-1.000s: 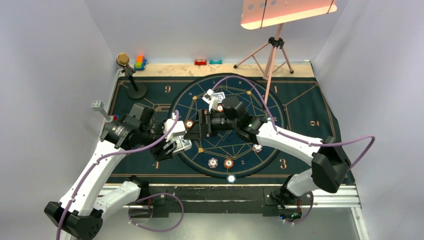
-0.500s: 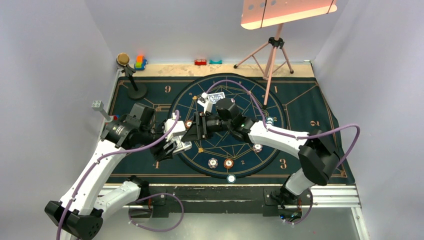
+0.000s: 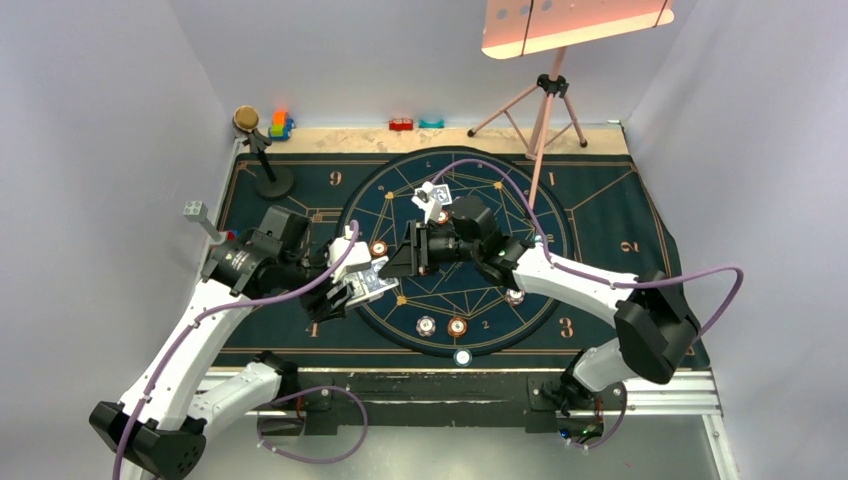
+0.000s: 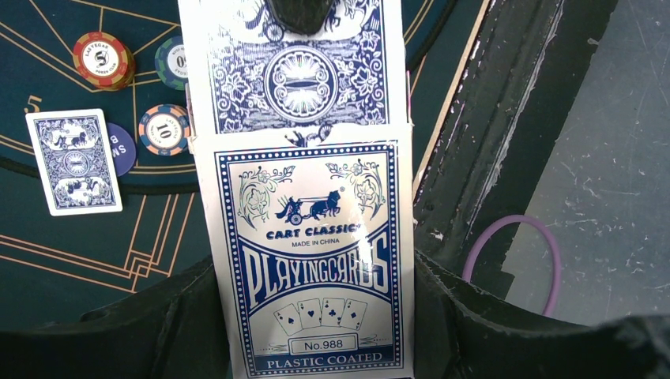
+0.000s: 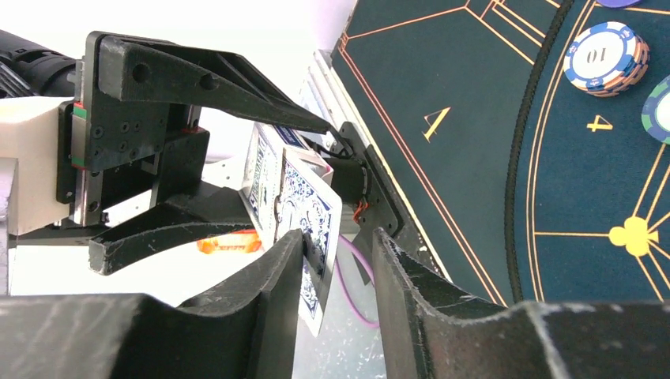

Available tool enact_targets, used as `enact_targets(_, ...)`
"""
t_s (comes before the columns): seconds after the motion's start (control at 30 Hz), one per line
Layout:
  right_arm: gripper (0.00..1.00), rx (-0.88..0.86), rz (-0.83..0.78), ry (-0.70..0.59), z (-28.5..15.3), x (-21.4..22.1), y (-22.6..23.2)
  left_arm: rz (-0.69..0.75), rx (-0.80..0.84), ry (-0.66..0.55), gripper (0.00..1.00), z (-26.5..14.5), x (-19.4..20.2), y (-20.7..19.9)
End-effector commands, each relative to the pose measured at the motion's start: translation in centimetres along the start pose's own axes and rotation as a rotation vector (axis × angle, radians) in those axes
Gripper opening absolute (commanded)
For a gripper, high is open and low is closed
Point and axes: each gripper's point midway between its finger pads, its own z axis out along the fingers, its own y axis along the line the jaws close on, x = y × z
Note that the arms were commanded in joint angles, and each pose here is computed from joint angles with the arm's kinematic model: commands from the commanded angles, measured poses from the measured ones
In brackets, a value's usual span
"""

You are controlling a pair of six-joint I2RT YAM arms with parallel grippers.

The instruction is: Distribute texas hold em gaming equipment

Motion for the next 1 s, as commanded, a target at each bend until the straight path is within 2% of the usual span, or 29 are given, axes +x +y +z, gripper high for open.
enact_targets(0.0,0.37,-0.009,-0.009,-0.021,-0.9,-0.3,0.5,0.046,-0.015,-0.086,0.0,-1.0,-2.3,0.1)
enact_targets(0.1,0.28,-0.018,-0.009,-0.027,-1.3,-0.4,0.9,0.047,-0.016,-0.082,0.0,-1.0,-2.2,0.1)
enact_targets(0.2,0.11,-0.015,-0.008,-0.043,-1.9,-0.8,1.1,0.048,-0.016,-0.081,0.0,-0.9,-2.1,0.1)
enact_targets(0.3,0.01,-0.011,-0.001,-0.064,-2.8,-1.3,1.2,0.047,-0.015,-0.077,0.0,-0.8,-2.0,0.1)
enact_targets(0.63,0.0,0.066,0.036,-0.192,-8.7,-3.0,-1.3,0.049,-0.012,-0.07,0.0,-0.8,-1.9,0.1)
enact_targets(0.83,0.0,0.237,0.12,-0.273,-13.7,-1.8,-7.9,0.052,-0.011,-0.071,0.0,-0.8,-1.8,0.0)
enact_targets(0.97,0.0,0.363,0.19,-0.291,-15.3,0.2,-12.9,0.052,-0.01,-0.074,0.0,-0.9,-2.0,0.0)
